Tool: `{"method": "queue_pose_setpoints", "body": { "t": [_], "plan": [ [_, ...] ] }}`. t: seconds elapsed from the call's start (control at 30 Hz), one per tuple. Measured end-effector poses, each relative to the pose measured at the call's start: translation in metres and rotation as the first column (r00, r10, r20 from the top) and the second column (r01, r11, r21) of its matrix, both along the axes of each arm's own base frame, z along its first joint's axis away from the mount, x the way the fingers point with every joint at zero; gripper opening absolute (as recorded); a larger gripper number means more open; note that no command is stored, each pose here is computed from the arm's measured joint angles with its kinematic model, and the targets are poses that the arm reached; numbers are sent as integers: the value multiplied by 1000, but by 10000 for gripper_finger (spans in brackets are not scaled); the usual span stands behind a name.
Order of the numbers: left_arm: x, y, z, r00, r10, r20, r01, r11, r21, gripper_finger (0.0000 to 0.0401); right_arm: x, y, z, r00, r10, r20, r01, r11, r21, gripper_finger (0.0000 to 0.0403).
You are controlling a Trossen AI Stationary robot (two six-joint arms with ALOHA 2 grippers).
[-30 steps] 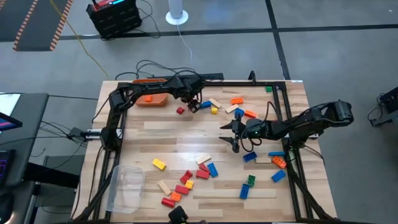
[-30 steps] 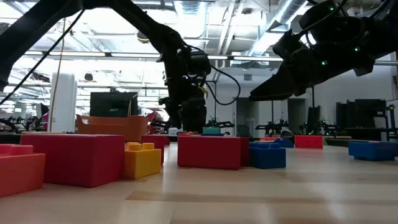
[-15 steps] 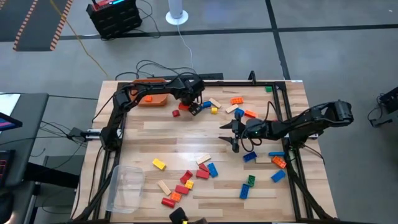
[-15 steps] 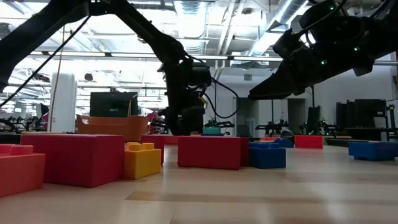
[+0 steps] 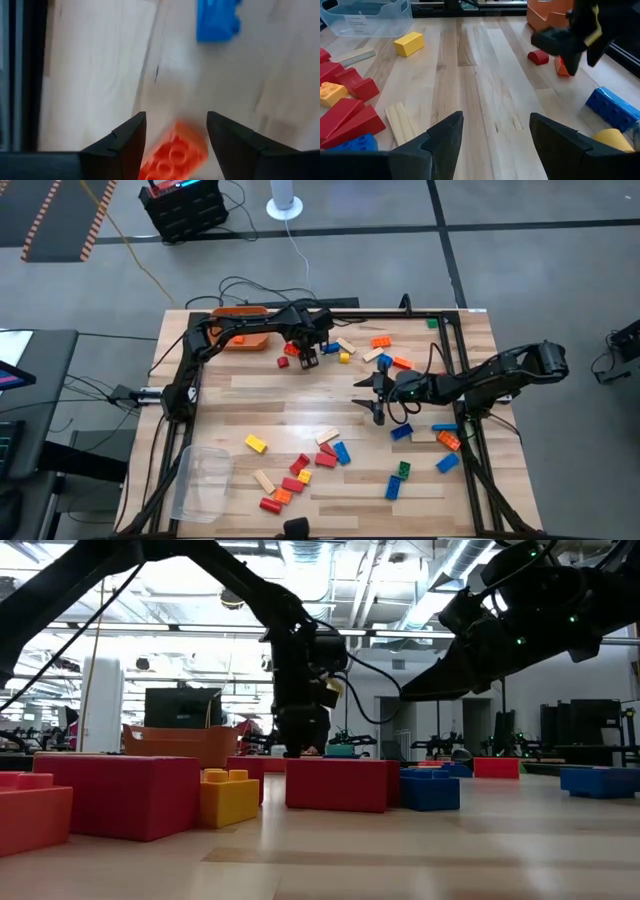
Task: Sort blocks by size
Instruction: Put the large orange game piece into the transparent bin
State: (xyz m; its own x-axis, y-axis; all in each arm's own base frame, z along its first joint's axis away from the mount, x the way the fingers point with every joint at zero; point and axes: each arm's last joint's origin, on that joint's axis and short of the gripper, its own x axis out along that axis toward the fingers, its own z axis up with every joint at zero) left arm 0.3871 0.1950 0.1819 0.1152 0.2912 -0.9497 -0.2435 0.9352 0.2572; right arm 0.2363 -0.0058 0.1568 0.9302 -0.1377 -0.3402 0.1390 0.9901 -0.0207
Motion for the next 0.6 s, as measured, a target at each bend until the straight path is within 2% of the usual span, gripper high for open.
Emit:
{"method": "queue_pose_setpoints", "body": {
  "t": [0.07,0.2,0.43,0.6],
  "plan": [
    [-4,-4,1,993,-74,-91,75,997,10,212,0,0,0,1000,0,-2,0,1000,0,260],
    [-11,-10,1,941,-194,-276,213,976,41,232,0,0,0,1000,0,-4,0,1000,0,260],
    [-7,-19,2,872,-343,-349,379,924,41,266,0,0,0,1000,0,-4,0,1000,0,260],
    [-5,-25,9,852,-337,-400,394,917,68,267,0,0,0,1000,0,-6,0,1000,-6,260]
  ]
}}
